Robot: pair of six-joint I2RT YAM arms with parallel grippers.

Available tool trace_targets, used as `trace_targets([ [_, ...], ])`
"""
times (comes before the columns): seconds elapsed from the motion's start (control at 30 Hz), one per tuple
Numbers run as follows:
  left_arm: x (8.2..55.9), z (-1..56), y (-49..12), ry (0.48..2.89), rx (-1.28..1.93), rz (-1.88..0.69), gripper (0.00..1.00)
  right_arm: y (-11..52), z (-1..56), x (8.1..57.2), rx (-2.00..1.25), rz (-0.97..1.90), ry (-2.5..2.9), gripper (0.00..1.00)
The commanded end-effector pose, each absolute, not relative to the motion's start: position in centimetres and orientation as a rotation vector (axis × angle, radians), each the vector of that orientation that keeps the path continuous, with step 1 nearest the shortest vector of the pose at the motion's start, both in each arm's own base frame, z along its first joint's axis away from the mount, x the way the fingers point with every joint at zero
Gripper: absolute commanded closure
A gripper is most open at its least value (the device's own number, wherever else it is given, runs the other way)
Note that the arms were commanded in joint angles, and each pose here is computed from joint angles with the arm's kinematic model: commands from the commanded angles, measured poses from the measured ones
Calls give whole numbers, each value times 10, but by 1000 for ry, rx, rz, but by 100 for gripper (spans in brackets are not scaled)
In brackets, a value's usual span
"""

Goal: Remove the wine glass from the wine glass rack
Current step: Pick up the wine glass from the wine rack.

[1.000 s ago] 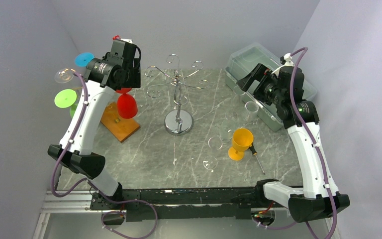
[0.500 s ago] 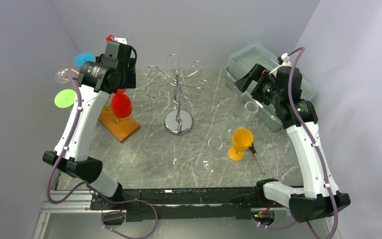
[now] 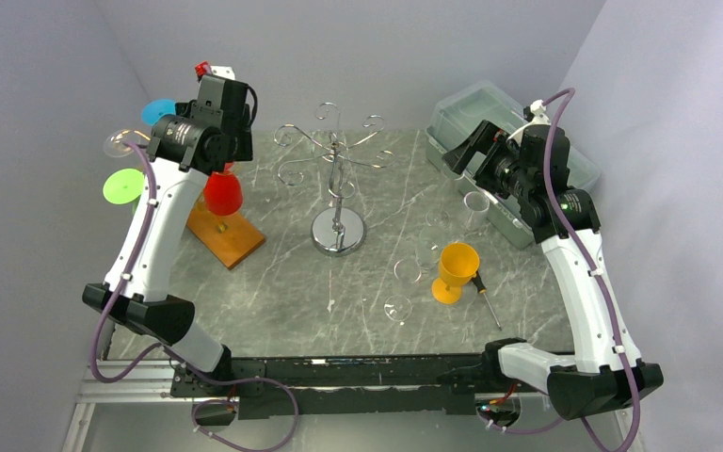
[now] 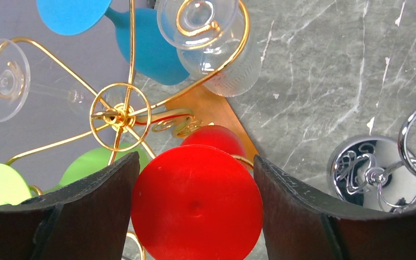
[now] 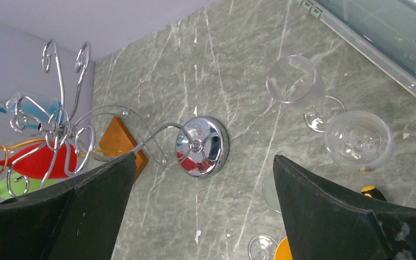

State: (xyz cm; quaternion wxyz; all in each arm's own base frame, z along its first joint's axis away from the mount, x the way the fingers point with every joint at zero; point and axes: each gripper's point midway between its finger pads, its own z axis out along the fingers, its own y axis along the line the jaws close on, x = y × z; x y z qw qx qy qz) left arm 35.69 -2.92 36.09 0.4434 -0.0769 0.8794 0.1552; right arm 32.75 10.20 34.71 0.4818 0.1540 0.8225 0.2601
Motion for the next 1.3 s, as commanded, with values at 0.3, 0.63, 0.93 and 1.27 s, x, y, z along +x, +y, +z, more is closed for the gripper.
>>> trace_targets([
  [0.3, 392, 383, -29, 2079, -229, 363, 52, 102, 363, 335, 362, 631, 1948, 0],
  [0.63, 401, 377, -55, 2123, -131, 230, 53, 101, 365, 335, 366, 621, 1945, 0],
  [0.93, 393, 375, -87, 2149, -16, 132, 54, 103, 366, 333, 365, 624, 1945, 0],
  [1.27, 362, 381, -96, 2160, 1, 126, 54, 107, 369, 331, 348, 629, 1941, 0],
])
